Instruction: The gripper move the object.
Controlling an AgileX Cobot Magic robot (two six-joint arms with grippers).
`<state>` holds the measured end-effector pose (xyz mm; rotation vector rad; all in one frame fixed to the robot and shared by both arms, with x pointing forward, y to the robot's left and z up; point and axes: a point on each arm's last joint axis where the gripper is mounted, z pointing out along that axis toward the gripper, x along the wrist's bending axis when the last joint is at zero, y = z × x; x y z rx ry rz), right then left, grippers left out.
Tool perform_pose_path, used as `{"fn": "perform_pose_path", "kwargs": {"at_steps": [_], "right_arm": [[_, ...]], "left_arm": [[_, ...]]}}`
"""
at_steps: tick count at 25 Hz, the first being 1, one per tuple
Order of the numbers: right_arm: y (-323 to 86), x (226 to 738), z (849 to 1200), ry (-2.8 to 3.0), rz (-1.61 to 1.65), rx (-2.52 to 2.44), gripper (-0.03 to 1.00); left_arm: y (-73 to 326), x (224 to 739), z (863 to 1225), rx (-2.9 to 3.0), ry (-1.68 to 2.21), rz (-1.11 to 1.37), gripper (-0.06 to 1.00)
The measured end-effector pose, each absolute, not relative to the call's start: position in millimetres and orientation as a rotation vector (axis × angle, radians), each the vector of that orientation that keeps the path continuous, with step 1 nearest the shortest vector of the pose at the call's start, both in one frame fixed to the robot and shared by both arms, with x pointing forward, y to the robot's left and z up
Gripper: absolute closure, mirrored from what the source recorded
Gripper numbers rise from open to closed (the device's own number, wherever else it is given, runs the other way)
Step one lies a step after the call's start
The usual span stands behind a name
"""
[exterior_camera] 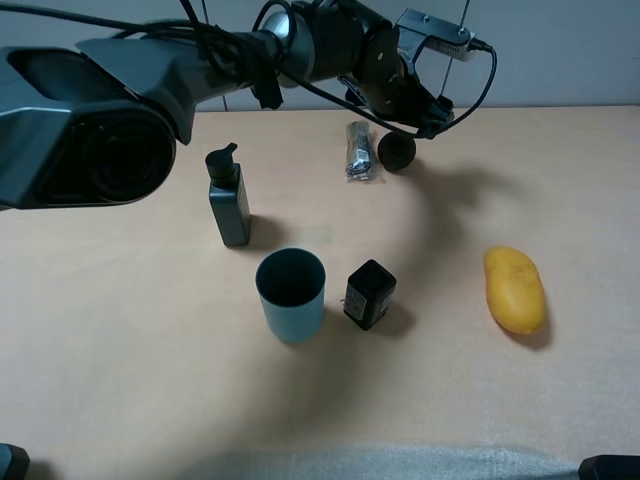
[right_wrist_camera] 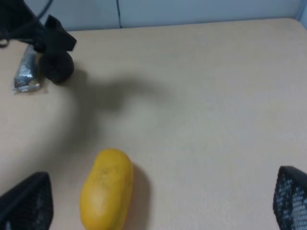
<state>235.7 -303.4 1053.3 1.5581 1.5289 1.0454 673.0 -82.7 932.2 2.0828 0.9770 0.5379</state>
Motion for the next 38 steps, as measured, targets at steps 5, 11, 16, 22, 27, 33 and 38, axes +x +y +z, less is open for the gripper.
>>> {"fn": "perform_pose_path", "kwargs": {"at_steps": [5, 11, 16, 22, 27, 33, 38], "right_arm": [[-303.4, 235.7, 1053.3, 1.529, 1.045, 1.558, 0.27], [-303.4, 235.7, 1053.3, 1.529, 1.045, 1.558, 0.27], [-303.4, 235.7, 1053.3, 1.529, 1.045, 1.558, 0.27], [-303.4, 235.7, 1053.3, 1.529, 1.045, 1.558, 0.27], [-303.4, 235.7, 1053.3, 1.529, 1.045, 1.558, 0.27], [-303.4, 235.7, 1053.3, 1.529, 1.045, 1.558, 0.27], [-303.4, 235.7, 1053.3, 1.529, 1.045, 1.558, 0.27]], "left_arm": [[-75.3, 663.8, 964.1, 2.146, 0.995, 0.507, 0.02], [-64.8, 649.4, 997.6, 2.228, 1.026, 0.444, 0.02], [-54.8, 638.4, 1020.2, 2.269, 1.074, 0.35, 0.02], [-35.1, 628.2, 1054.6, 2.313, 1.092, 0.318, 0.02], [-17.5, 614.8, 1084.5, 2.347, 1.126, 0.275, 0.02], [1.7, 605.3, 1121.7, 2.299, 1.09, 0.321, 0.02], [26.5, 586.7, 1142.1, 2.309, 1.082, 0.337, 0.02]]}}
